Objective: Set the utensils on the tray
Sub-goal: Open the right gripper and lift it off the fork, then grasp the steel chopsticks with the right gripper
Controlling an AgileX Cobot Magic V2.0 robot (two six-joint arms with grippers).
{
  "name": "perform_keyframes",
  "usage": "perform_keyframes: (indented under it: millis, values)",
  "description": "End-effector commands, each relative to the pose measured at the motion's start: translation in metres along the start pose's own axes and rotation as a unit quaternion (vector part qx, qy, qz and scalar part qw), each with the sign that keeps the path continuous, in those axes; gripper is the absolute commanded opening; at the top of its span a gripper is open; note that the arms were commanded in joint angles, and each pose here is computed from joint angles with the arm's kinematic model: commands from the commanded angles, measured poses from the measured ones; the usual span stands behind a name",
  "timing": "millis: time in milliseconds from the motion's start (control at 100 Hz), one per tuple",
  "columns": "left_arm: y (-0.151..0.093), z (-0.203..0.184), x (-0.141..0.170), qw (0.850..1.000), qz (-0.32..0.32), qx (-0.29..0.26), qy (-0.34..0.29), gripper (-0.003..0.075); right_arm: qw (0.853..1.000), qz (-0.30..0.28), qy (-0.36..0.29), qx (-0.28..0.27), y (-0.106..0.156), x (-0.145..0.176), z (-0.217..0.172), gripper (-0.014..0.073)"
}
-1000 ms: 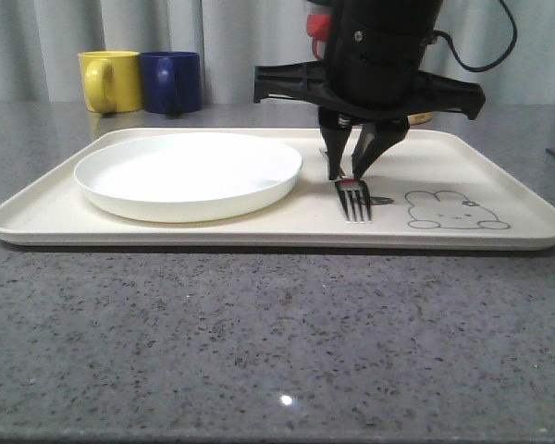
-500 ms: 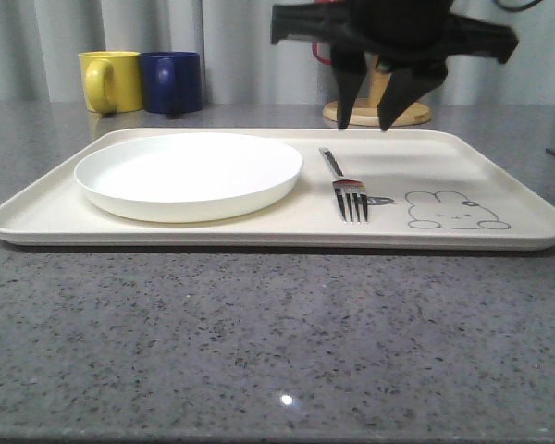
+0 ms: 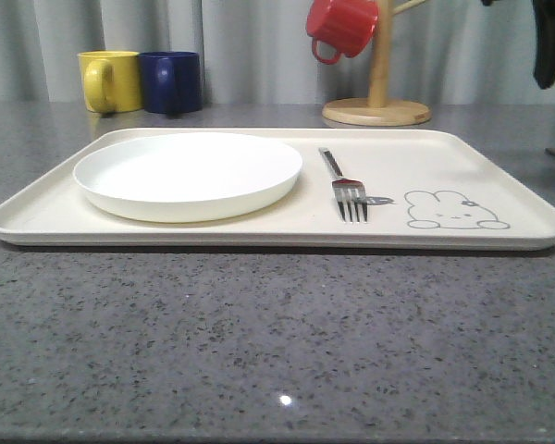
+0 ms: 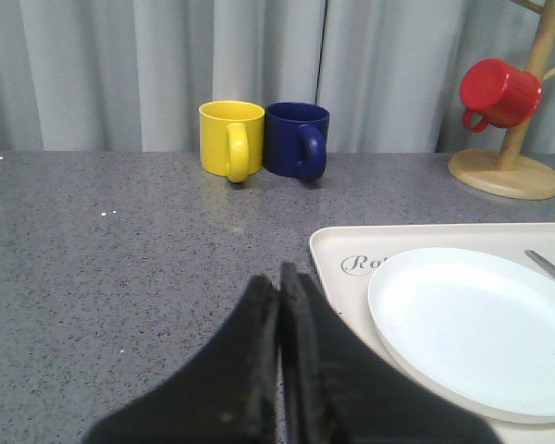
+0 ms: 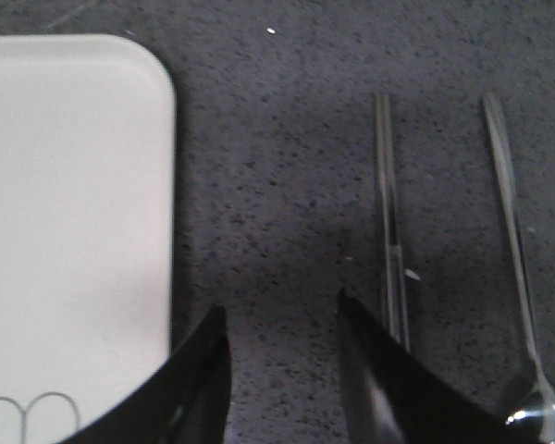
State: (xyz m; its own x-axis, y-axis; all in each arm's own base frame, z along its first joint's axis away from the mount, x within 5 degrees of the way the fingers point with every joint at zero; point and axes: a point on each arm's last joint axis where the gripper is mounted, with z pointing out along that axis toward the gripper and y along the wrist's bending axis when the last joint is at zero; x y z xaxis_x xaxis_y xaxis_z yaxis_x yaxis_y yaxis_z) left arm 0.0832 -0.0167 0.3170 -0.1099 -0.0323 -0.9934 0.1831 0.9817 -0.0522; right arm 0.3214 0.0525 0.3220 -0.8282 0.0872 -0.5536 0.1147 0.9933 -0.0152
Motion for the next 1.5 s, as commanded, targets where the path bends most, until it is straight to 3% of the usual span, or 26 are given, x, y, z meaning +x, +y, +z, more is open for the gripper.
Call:
perform_keyframes:
  millis: [0, 340, 1020, 1110, 1310, 1490]
  values:
    - [0.002, -0.002, -0.015, 0.999, -0.003, -0.012, -0.047, -0.0018, 0.999, 0.006, -0.031, -0.012, -0.02, -0.007, -0.012, 0.03]
    - [0.002, -0.002, -0.015, 0.999, -0.003, -0.012, -0.047, -0.0018, 0.999, 0.039, -0.021, -0.004, -0.064, 0.002, 0.014, 0.03]
    - [0.002, -0.002, -0.015, 0.999, -0.003, -0.012, -0.047, -0.0018, 0.998, 0.03, 0.046, -0.005, -0.06, 0.01, 0.067, 0.0294]
    - [0.002, -0.002, -0.015, 0.999, -0.003, -0.012, -0.047, -0.0018, 0.998, 0.032, 0.051, -0.006, -0.06, 0.011, 0.069, 0.0227]
    - [0.002, -0.002, -0.015, 0.999, -0.003, -0.012, -0.047, -0.0018, 0.998, 0.034, 0.055, -0.007, -0.06, 0.01, 0.067, -0.0055]
    - [0.002, -0.002, -0.015, 0.999, -0.003, -0.012, -0.047, -0.0018, 0.998, 0.044, 0.042, -0.024, -0.054, 0.004, 0.045, -0.0065]
